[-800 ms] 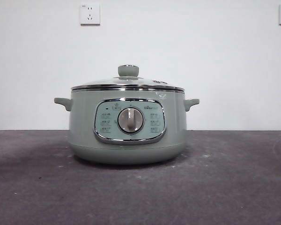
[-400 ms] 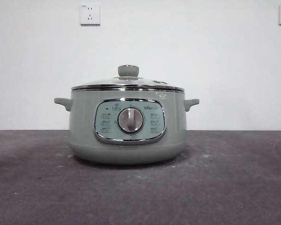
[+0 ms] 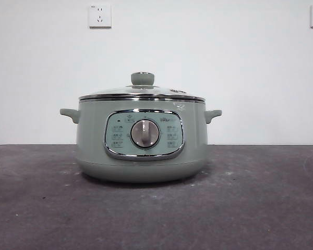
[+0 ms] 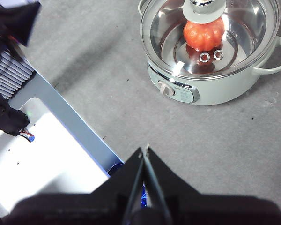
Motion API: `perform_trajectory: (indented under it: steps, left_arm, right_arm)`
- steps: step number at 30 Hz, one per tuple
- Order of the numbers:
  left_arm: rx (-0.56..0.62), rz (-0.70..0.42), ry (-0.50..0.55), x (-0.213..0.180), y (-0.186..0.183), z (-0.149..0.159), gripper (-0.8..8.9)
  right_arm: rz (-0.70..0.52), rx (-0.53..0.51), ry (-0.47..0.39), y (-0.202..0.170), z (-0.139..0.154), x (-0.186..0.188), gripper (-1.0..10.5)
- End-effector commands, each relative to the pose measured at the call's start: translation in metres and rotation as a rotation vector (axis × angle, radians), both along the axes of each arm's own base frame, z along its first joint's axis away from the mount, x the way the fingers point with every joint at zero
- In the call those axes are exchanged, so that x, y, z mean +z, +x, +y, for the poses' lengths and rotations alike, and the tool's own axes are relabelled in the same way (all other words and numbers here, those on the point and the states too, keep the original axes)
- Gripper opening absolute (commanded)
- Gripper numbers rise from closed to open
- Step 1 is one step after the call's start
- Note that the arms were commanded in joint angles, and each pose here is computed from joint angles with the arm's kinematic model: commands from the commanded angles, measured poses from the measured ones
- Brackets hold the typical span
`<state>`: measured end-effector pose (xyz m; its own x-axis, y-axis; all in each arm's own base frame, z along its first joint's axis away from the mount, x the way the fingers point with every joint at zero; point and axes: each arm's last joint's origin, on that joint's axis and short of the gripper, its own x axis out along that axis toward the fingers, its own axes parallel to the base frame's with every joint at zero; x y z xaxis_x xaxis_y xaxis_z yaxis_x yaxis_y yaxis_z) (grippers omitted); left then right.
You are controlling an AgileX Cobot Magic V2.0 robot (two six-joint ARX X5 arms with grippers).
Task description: Pick up the pumpkin,open the lid,put the pumpkin in the pot,close the lid
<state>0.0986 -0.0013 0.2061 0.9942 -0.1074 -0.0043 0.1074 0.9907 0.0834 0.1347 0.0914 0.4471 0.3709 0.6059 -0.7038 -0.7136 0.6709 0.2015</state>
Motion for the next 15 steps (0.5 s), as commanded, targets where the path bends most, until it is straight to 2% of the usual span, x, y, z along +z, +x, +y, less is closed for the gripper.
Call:
perform_trajectory:
  steps: [1, 10, 15]
  left_arm:
    - [0.006, 0.0, -0.012, -0.015, -0.001, 0.0, -0.03]
    - [0.011, 0.022, -0.014, -0.039, -0.002, 0.0, -0.03]
    - [0.012, 0.104, -0.011, -0.049, -0.003, 0.0, -0.03]
  right_arm:
    - [0.0, -0.005, 0.002, -0.001, -0.001, 0.0, 0.0]
    - [0.0, -0.005, 0.002, -0.001, -0.001, 0.001, 0.0]
    - [0.0, -0.005, 0.002, -0.001, -0.001, 0.001, 0.0]
